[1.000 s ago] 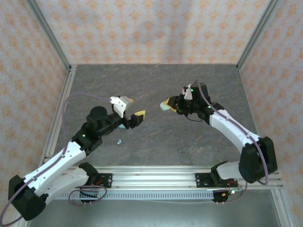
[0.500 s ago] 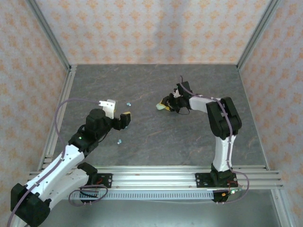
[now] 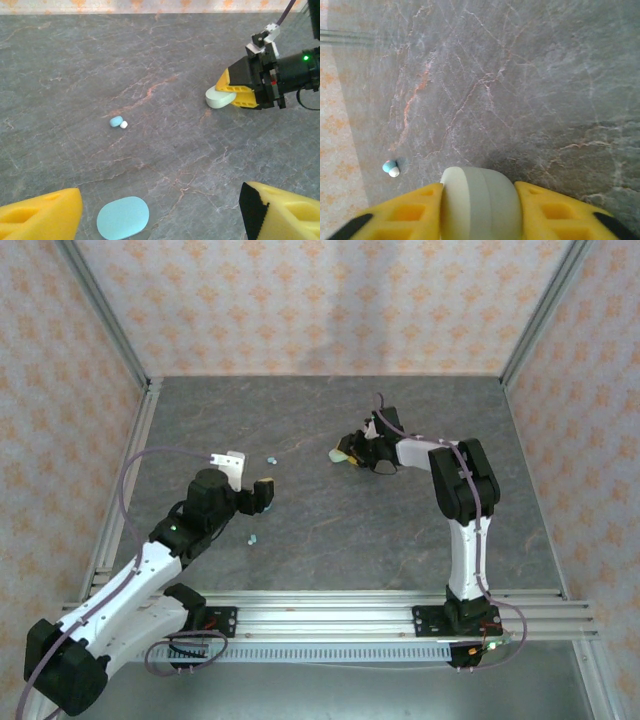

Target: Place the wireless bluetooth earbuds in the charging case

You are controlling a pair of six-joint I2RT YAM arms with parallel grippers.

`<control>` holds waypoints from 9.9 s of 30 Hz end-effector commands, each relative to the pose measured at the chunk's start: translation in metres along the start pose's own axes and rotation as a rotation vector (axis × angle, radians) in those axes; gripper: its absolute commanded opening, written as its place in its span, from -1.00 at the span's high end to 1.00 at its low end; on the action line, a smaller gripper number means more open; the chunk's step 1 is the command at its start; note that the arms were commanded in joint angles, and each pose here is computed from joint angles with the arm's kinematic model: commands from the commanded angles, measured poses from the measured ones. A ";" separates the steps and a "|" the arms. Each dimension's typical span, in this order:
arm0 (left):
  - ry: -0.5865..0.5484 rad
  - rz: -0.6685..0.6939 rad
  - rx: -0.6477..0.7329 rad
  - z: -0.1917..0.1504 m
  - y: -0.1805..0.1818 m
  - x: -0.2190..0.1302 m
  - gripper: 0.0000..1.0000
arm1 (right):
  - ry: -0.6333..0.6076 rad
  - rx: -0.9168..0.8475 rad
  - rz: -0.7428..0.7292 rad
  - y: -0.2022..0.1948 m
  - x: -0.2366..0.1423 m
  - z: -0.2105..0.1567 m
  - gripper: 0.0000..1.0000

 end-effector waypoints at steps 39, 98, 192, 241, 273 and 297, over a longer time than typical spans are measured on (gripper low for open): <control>0.261 0.375 -0.771 -0.024 0.106 0.005 -0.78 | 0.441 -1.100 -0.067 0.186 0.052 -0.154 -0.30; 0.305 0.343 -0.715 -0.021 0.109 0.007 -0.81 | 0.473 -1.593 0.078 0.194 0.080 -0.182 -0.46; 1.093 0.098 0.444 -0.044 0.064 0.131 -0.14 | 0.018 -0.444 -0.175 0.113 -0.097 -0.132 -0.51; 0.515 -0.569 0.639 0.042 -0.157 0.057 0.30 | -0.048 -0.145 0.306 0.125 -0.179 -0.147 0.64; -0.125 -0.941 0.238 0.084 -0.128 0.011 -0.40 | -0.171 0.249 0.695 0.191 -0.227 -0.118 0.88; -0.109 -0.998 0.246 0.092 -0.134 0.010 0.34 | -0.123 0.264 0.764 0.195 -0.219 -0.115 0.89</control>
Point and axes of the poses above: each hand's point on the last joint's axis, 136 mm out from that joint toward the fingers, its own x axis out along the fingers, its own y axis along the line the jaws close on, z = x × y, the point moved 10 cm from there along -x, back along the fingers, and after that the axes turned 11 degrees about -x, right-handed, at the moved point
